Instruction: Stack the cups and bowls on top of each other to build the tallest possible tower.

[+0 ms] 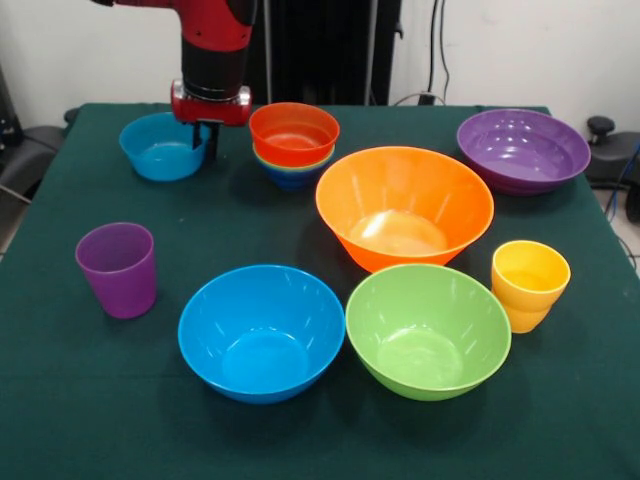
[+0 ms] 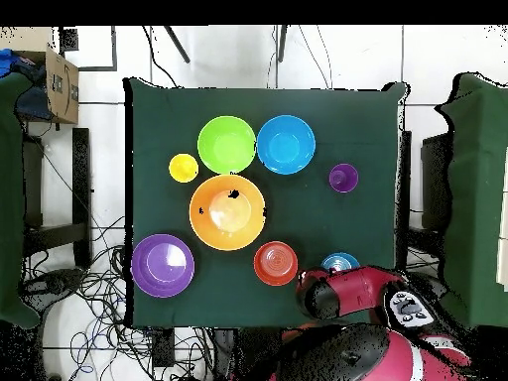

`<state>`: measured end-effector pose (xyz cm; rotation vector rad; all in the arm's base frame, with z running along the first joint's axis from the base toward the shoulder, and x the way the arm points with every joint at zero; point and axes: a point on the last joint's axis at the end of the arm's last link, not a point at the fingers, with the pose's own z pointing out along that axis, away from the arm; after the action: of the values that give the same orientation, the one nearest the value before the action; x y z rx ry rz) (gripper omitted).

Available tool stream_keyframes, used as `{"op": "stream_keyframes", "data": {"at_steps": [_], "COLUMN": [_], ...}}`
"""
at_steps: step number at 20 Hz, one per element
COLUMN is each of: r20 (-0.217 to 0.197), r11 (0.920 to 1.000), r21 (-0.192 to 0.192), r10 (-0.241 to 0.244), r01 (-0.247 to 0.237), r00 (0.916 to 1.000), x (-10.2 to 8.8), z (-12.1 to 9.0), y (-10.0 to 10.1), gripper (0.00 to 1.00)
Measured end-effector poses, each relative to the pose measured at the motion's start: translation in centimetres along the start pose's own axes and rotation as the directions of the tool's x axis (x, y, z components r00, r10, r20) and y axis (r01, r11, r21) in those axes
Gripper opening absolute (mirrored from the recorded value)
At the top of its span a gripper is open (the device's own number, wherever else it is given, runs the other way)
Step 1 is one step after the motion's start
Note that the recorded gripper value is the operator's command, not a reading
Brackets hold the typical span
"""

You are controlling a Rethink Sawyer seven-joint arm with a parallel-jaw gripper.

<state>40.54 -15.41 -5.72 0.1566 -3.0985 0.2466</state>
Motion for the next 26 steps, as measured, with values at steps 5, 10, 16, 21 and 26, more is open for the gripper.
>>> {"op": "stream_keyframes", "data": {"at_steps": [5, 10, 16, 21, 26], "r20": [-0.006, -0.012, 0.017, 0.048, 0.065], "r11": [1.0000, 0.9998, 0.9993, 0.9967, 0.9927], "r21": [0.010, 0.020, 0.038, 0.066, 0.087], "r10": [0.000, -0.006, 0.008, 0.044, 0.078], "r01": [0.000, 0.006, -0.008, -0.047, -0.084], "r00": [1.0000, 0.9999, 0.9998, 0.9979, 0.9948], "x": [0.3, 0.5, -0.7, -3.0, -5.2], "z": [-0.1, -0.2, -1.5, -4.0, -6.5], "y": [-0.3, -0.4, -1.4, -3.0, -3.9], "gripper": [0.00, 0.00, 0.00, 0.00, 0.00]}}
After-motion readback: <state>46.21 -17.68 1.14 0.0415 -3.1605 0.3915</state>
